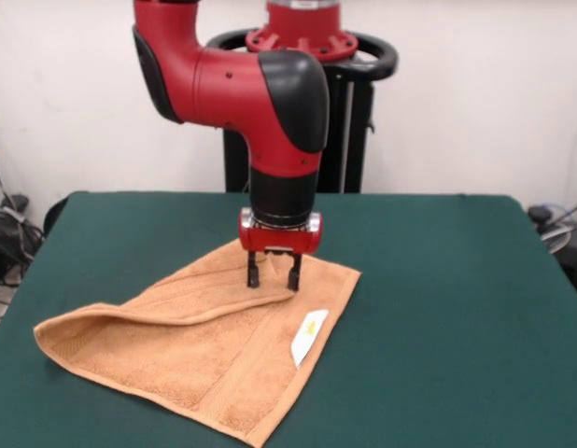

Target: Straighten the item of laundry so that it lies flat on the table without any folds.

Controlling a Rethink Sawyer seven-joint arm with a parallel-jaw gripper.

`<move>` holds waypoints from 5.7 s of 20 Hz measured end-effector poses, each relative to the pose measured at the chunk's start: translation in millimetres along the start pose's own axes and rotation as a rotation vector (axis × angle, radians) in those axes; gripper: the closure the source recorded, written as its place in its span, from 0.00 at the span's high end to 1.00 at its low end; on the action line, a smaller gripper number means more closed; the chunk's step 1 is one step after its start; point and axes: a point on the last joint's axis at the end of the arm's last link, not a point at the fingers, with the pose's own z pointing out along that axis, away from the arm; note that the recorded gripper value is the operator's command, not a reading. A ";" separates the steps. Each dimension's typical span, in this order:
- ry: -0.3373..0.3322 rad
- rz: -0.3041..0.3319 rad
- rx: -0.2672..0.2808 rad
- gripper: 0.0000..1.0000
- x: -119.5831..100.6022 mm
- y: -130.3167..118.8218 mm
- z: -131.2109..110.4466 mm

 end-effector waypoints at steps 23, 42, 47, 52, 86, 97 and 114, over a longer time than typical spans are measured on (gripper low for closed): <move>-0.025 0.018 0.023 0.00 0.0 -6.8 1.0; -0.036 0.158 -0.087 0.00 6.8 -34.6 -1.1; -0.040 0.165 -0.087 1.00 11.0 -36.7 -2.3; -0.040 0.154 -0.087 1.00 11.4 -32.1 -3.5; -0.067 0.170 -0.067 1.00 0.7 -50.5 -19.9; -0.050 0.173 -0.076 1.00 5.1 -48.1 -6.7; -0.049 0.174 -0.060 1.00 6.1 -46.8 -3.4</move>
